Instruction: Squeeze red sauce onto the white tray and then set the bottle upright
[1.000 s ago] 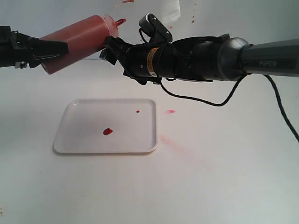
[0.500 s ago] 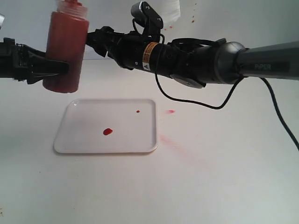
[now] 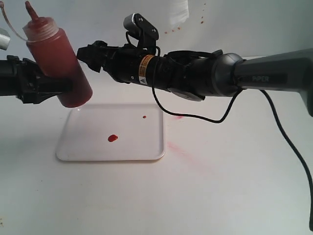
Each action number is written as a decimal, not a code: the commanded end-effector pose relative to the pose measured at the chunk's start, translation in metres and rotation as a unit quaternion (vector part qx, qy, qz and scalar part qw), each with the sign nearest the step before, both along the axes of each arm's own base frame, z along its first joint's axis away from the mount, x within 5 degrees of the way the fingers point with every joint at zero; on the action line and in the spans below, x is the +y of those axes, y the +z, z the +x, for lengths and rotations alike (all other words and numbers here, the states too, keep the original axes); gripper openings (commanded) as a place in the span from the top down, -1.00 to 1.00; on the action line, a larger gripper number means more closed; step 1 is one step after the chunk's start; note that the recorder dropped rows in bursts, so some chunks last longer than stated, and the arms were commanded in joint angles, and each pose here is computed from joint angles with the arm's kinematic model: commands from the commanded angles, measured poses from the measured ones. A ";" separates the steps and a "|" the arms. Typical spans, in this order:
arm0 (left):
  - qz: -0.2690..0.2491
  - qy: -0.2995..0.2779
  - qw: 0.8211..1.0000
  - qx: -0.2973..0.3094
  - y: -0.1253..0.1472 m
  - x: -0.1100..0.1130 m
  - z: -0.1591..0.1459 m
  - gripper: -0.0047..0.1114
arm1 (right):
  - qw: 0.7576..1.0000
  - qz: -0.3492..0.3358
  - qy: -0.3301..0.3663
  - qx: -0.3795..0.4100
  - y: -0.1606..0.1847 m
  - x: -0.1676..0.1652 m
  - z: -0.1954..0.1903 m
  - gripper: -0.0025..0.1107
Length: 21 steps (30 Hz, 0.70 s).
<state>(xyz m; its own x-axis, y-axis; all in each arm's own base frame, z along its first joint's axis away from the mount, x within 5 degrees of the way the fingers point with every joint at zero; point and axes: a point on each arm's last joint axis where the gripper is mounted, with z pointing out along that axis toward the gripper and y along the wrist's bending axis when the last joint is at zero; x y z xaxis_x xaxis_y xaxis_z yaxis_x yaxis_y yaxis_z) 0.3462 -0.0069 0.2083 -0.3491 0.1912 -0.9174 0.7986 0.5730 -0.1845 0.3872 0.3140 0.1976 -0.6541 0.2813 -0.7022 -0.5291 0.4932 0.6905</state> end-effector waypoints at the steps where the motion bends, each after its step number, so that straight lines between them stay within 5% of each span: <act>1: -0.021 0.018 0.999 -0.027 0.009 -0.001 0.004 0.86 | 1.000 0.001 0.019 -0.011 -0.002 0.007 -0.004 -0.30; 8: -0.010 0.028 0.999 -0.031 0.007 0.001 0.006 0.86 | 1.000 -0.004 0.025 -0.016 -0.003 0.007 -0.005 -0.30; 12: -0.005 0.034 0.999 -0.030 0.007 0.002 0.006 0.86 | 0.992 -0.063 0.081 -0.079 0.005 0.005 -0.010 -0.30; 21: -0.002 0.032 0.999 -0.034 0.007 0.001 0.006 0.86 | 0.980 -0.097 0.099 -0.144 0.039 -0.010 -0.012 -0.58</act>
